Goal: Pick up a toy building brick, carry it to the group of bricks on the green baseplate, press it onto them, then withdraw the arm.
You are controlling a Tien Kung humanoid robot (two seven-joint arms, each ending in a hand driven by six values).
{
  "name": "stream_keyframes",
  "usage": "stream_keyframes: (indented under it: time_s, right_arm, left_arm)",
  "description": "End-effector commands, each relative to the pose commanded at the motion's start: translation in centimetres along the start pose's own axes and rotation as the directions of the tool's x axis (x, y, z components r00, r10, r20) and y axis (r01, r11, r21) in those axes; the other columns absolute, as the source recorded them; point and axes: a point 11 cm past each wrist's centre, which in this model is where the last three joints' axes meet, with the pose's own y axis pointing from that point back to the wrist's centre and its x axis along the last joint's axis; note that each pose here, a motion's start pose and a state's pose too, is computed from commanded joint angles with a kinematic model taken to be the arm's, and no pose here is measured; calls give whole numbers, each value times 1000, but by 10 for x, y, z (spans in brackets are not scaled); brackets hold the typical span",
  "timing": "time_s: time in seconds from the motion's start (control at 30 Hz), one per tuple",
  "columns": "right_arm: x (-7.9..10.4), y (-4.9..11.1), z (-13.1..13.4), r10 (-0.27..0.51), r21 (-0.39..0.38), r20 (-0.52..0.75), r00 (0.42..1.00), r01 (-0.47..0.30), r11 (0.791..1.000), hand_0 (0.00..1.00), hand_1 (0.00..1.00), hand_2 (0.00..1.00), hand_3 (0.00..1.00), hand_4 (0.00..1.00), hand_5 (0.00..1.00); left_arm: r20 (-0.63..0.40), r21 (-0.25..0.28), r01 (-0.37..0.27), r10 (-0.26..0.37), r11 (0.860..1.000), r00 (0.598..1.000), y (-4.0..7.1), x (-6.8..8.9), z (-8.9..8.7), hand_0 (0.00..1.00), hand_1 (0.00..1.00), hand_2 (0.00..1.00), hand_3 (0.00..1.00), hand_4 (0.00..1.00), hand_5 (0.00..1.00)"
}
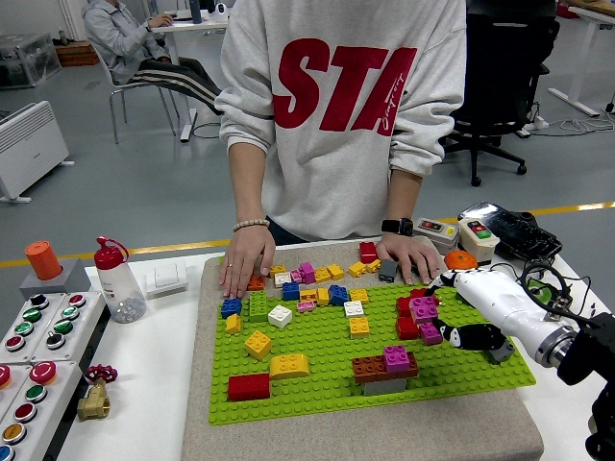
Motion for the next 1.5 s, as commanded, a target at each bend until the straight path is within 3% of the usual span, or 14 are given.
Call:
stream_keyframes:
  time_s: [0.03, 0.3, 0.67, 1.1, 1.5]
  right_arm:
    - [0, -1, -4, -3, 9, 15, 1000, 3, 1000, 998, 904, 939, 537, 513, 170]
    - [-6, -10, -33, -76, 58, 96, 993, 70, 996, 998, 913, 948, 537, 514, 171]
    - [-14, -27, -58, -152, 68, 77, 985, 147, 987, 998, 923, 957, 543, 525, 181]
    - [-36, -35, -55, -212, 6, 12, 977, 212, 977, 998, 925, 958, 545, 530, 192]
    - [-45, -34, -49, -234, -14, 0, 972, 234, 972, 998, 925, 956, 548, 544, 210]
  left_arm:
    - [0, 0, 0, 0, 1000, 1000, 0, 0, 0, 726, 736, 819, 703, 492, 998]
    - [2, 2, -3, 3, 1000, 1000, 0, 1, -1, 725, 737, 819, 705, 493, 998]
    - [6, 1, -6, 6, 1000, 1000, 0, 2, -1, 725, 735, 817, 706, 493, 998]
    - [7, 2, -9, 9, 1000, 1000, 0, 3, -3, 725, 733, 818, 706, 493, 998]
    - [3, -3, -5, 5, 1000, 1000, 0, 2, -1, 722, 730, 817, 706, 492, 998]
